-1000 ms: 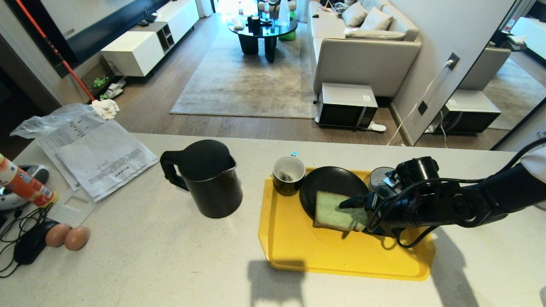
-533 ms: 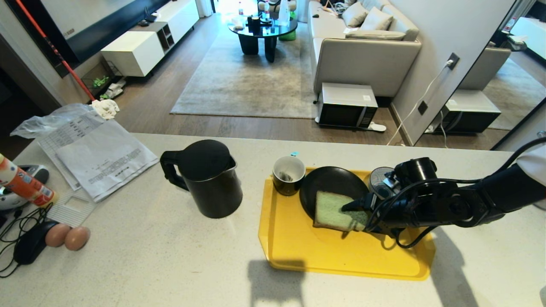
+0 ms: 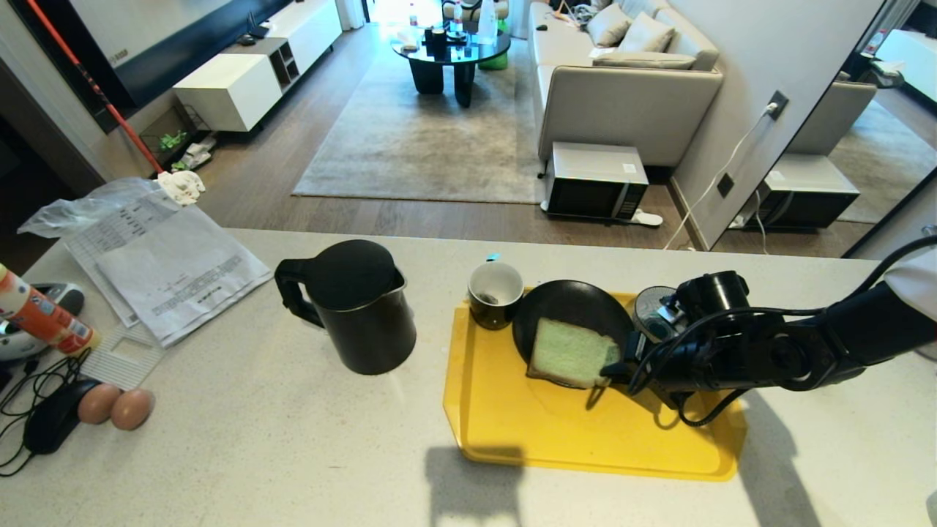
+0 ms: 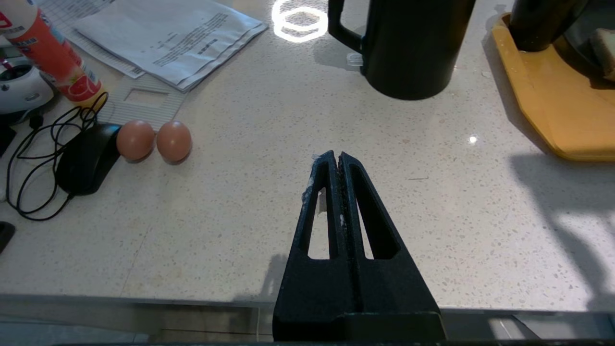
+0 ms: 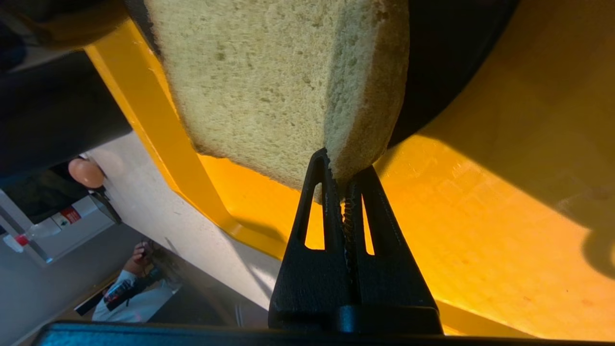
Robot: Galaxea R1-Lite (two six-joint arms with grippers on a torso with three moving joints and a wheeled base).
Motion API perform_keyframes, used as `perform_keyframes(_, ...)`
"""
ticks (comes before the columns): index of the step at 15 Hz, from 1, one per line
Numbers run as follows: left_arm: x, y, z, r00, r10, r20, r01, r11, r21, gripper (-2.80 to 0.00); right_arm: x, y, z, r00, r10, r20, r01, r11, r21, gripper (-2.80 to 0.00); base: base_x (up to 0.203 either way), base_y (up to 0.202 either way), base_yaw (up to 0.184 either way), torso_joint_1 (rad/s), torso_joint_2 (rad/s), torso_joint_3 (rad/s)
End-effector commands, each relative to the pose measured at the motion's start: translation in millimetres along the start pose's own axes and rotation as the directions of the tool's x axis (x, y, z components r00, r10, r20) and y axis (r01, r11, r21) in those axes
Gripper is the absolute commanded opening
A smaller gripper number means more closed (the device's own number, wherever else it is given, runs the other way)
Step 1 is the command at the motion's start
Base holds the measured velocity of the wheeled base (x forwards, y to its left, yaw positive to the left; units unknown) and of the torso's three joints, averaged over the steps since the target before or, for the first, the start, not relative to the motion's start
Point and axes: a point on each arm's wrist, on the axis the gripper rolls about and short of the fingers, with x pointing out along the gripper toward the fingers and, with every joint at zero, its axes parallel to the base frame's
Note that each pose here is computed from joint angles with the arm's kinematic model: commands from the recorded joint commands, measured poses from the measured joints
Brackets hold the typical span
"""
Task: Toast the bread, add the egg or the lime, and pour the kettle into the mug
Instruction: Pick up the bread slice
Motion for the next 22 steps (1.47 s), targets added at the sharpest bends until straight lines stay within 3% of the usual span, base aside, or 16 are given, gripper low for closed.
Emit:
perform_keyframes(1, 1, -0.3, -5, 1.0, 0.0, -0.014, 0.0, 1.0, 0.0, -2.8, -3, 1, -1, 1.0, 0.004, 0.001, -0.005, 1.0, 0.005, -2.8, 0.0, 0.0, 0.0, 0.0, 0.0, 0.0)
perform_keyframes(14, 1, -0.3, -5, 1.0, 0.0, -0.014, 0.0, 1.0, 0.0, -2.8, -36, -3, -7, 0.999, 0.001, 0.037, -0.002, 1.0, 0.02, -2.8, 0.0, 0.0, 0.0, 0.0, 0.0, 0.0)
perform_keyframes(22, 1, -0.3, -5, 1.0, 0.0, -0.014, 0.0, 1.0, 0.0, -2.8, -94, 15, -28, 0.995, 0.049, 0.09, -0.045, 0.998, -0.045, -2.8, 0.0, 0.0, 0.0, 0.0, 0.0, 0.0)
